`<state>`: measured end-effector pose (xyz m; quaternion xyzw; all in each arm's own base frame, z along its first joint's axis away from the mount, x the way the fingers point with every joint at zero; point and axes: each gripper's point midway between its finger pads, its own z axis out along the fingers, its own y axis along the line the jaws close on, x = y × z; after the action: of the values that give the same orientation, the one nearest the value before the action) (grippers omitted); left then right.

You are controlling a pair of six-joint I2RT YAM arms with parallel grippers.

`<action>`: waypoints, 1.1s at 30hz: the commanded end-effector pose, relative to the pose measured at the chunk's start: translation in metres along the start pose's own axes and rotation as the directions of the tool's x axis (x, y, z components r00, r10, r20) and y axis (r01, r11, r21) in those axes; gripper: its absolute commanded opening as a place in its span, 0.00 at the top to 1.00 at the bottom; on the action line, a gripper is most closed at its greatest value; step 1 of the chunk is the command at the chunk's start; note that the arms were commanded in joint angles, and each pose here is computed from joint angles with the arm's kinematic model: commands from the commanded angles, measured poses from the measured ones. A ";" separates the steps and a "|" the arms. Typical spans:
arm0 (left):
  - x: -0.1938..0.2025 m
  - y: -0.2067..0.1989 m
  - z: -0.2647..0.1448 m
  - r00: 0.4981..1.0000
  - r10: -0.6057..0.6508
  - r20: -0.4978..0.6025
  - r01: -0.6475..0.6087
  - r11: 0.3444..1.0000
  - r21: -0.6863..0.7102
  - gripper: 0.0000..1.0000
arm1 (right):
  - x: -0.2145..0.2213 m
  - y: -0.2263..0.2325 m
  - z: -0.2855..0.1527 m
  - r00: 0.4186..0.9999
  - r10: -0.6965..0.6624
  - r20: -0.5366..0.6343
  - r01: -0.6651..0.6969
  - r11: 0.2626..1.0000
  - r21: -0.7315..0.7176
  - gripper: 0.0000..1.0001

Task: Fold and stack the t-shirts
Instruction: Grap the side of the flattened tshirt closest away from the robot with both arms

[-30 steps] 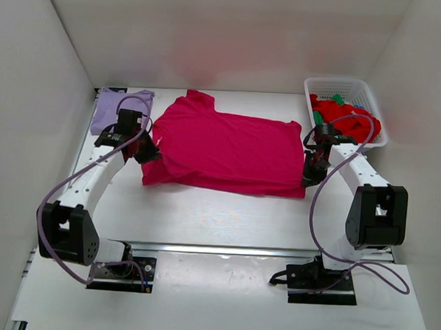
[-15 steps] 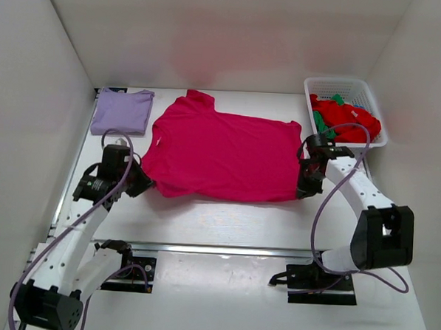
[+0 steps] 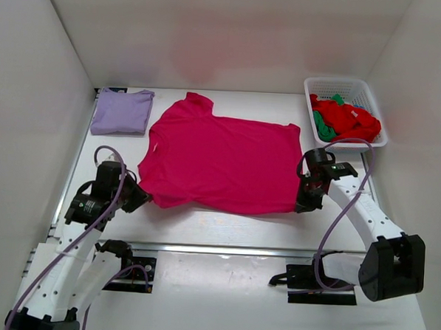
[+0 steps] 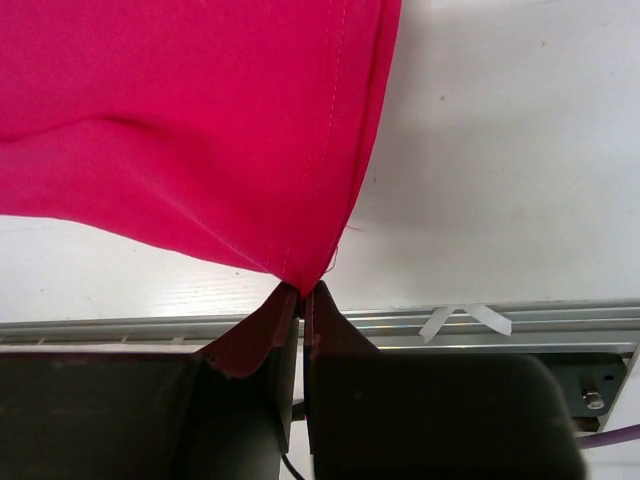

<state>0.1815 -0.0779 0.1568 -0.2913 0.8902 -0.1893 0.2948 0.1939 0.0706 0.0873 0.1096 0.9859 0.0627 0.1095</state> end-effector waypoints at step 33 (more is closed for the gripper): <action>-0.094 -0.074 0.073 0.969 0.248 0.025 -0.243 0.962 -0.122 1.00 | -0.087 -0.020 0.015 1.000 0.014 0.009 -0.015 0.997 0.076 1.00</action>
<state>0.2891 -0.0881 0.1582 -0.2121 0.9331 -0.0948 0.2744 0.2541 0.0367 0.0798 0.1287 0.9874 0.0293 0.0869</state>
